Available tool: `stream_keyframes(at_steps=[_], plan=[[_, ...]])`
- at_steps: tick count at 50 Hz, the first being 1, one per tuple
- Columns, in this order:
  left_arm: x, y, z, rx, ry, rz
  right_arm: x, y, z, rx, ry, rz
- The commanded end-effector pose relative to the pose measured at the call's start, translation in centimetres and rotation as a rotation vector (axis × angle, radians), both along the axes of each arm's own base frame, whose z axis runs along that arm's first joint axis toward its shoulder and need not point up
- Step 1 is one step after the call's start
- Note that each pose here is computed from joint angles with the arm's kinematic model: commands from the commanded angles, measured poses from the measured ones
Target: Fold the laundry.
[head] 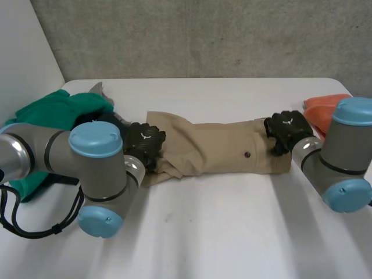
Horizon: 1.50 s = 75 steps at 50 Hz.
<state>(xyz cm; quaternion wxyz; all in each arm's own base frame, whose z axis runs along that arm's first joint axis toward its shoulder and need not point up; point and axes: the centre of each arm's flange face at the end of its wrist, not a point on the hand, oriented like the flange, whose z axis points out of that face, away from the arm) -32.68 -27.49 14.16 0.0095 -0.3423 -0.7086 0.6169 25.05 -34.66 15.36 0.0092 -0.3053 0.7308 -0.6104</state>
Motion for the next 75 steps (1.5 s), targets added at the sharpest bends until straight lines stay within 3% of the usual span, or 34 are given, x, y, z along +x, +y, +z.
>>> stream_keyframes(at_steps=[1, 11, 22, 30, 54, 64, 68, 75], plan=[[0.6, -0.1, -0.3, 0.014, -0.011, 0.016, 0.7, -3.2, -1.1, -0.089, 0.008, -0.008], [1.2, 1.0, -0.3, 0.035, -0.032, 0.014, -0.2, -2.6, 0.1, -0.102, 0.044, -0.022], [1.9, 2.2, 3.4, -0.020, 0.005, 0.009, -3.5, 2.2, 2.6, -0.060, 0.049, -0.062], [2.3, 2.5, 4.4, -0.037, 0.019, 0.014, -3.6, 4.4, 1.1, 0.012, 0.053, -0.011], [2.7, 3.2, 4.1, -0.016, 0.020, 0.015, -1.6, -1.2, -3.9, 0.031, 0.054, 0.048], [3.0, 3.7, 5.1, -0.034, 0.032, 0.015, -4.8, -2.0, -1.8, 0.003, 0.089, -0.096], [3.3, 4.0, 5.9, -0.048, 0.041, 0.015, -7.5, -2.1, 1.9, -0.074, 0.216, -0.139], [3.8, 4.9, 6.9, -0.066, 0.053, 0.013, -7.8, -2.4, 3.0, -0.174, 0.478, -0.082]])
